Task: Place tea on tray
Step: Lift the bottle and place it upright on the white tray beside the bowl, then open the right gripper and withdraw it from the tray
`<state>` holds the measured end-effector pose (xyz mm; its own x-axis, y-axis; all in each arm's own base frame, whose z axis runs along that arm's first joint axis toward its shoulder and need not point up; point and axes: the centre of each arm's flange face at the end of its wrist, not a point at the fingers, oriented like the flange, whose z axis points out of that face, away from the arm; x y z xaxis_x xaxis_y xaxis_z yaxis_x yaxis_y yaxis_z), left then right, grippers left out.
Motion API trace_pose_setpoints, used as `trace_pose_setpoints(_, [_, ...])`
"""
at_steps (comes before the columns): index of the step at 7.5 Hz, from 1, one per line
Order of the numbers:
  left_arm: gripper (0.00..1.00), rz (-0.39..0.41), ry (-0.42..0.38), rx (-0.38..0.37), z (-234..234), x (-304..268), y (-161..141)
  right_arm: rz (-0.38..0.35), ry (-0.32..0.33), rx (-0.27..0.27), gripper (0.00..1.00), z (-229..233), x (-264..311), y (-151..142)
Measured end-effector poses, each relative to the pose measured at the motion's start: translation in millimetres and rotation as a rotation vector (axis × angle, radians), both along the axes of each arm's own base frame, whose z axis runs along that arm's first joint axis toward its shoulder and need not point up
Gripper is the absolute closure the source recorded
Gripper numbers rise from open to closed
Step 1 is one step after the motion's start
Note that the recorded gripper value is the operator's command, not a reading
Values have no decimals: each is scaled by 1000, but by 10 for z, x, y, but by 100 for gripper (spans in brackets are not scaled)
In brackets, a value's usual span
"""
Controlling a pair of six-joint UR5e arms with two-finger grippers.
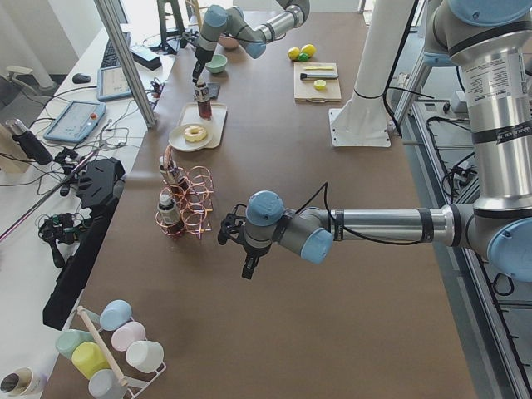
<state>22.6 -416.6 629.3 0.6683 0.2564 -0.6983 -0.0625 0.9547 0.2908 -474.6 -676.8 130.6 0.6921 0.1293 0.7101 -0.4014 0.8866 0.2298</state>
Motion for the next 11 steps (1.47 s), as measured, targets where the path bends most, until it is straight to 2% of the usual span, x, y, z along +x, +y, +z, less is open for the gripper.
trace_pose_setpoints(1, [1,0,0,0,-1,-1,-1,-1,-1,2,34,9,-2,1])
trace_pose_setpoints(2, [1,0,0,0,0,-1,-2,-3,-2,5,0,8,0,4])
trace_pose_setpoints(5, [1,-1,0,0,0,-6,-2,-1,-18,19,0,-44,43,-9])
trace_pose_setpoints(7, [1,-1,2,4,-18,-8,-3,-16,-59,2,0,-151,191,-48])
trace_pose_setpoints(9, [1,-4,38,-33,35,-72,27,-63,-130,-56,0,-215,641,-224])
trace_pose_setpoints(11, [1,-12,75,-82,179,-166,62,-122,-184,-124,0,-146,1429,-415])
